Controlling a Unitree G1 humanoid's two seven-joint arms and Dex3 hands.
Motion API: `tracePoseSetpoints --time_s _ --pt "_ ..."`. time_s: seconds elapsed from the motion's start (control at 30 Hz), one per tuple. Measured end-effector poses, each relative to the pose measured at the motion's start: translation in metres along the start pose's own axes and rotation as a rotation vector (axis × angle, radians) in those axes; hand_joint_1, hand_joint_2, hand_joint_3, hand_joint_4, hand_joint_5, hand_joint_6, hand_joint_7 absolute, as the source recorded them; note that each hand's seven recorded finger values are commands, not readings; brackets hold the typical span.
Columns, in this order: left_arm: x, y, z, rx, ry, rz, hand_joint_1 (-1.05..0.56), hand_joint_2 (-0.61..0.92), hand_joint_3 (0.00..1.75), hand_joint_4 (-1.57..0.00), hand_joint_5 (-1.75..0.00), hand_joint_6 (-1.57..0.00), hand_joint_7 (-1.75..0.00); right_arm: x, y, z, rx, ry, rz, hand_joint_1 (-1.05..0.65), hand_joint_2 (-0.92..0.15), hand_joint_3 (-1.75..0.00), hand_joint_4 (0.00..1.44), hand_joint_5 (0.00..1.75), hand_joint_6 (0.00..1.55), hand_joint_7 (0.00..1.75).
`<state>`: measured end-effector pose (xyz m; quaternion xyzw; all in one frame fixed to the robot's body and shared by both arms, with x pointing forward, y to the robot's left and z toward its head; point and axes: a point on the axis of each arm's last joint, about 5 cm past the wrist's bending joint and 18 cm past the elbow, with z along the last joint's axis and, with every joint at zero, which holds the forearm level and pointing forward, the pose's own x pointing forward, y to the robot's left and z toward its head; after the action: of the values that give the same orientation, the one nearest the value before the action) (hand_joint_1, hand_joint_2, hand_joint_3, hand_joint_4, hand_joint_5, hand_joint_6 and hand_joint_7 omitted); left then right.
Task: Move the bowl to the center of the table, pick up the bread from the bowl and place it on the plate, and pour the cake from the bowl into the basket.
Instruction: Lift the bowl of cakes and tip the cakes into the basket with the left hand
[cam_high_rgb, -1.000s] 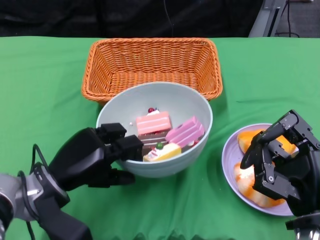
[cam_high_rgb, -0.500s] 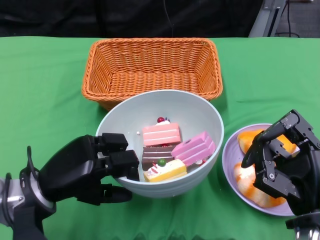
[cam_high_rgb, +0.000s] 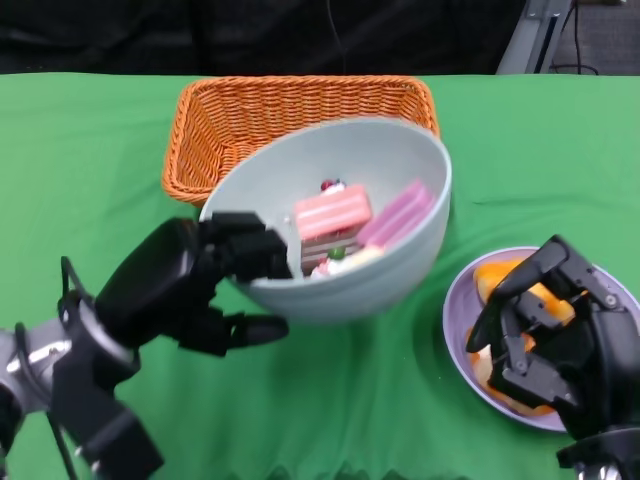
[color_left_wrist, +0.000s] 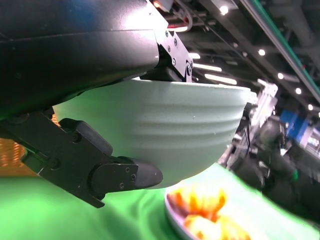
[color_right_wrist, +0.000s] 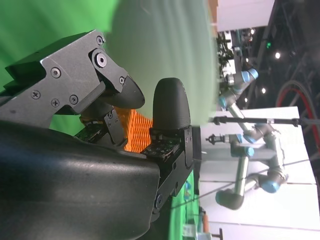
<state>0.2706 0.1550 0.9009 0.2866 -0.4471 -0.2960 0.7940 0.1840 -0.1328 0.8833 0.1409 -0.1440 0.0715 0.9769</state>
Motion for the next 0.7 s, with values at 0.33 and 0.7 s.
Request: tracePoseSetpoints --time_s 0.33,0.7 --pt "0.033 0.000 -0.004 -0.126 0.101 0.071 -0.12 0.73 0.93 -0.76 -1.75 -0.66 -1.53 -0.003 0.003 -0.013 0.004 0.038 0.046 0.03 -0.57 -1.25 0.76 1.75 0.53 1.63" --pt "0.079 0.014 -0.009 -0.189 0.173 0.130 -0.11 0.70 0.98 -0.78 -1.75 -0.61 -1.61 -0.003 0.005 -0.021 0.014 0.067 0.077 0.07 -0.57 -1.29 0.79 1.75 0.55 1.66"
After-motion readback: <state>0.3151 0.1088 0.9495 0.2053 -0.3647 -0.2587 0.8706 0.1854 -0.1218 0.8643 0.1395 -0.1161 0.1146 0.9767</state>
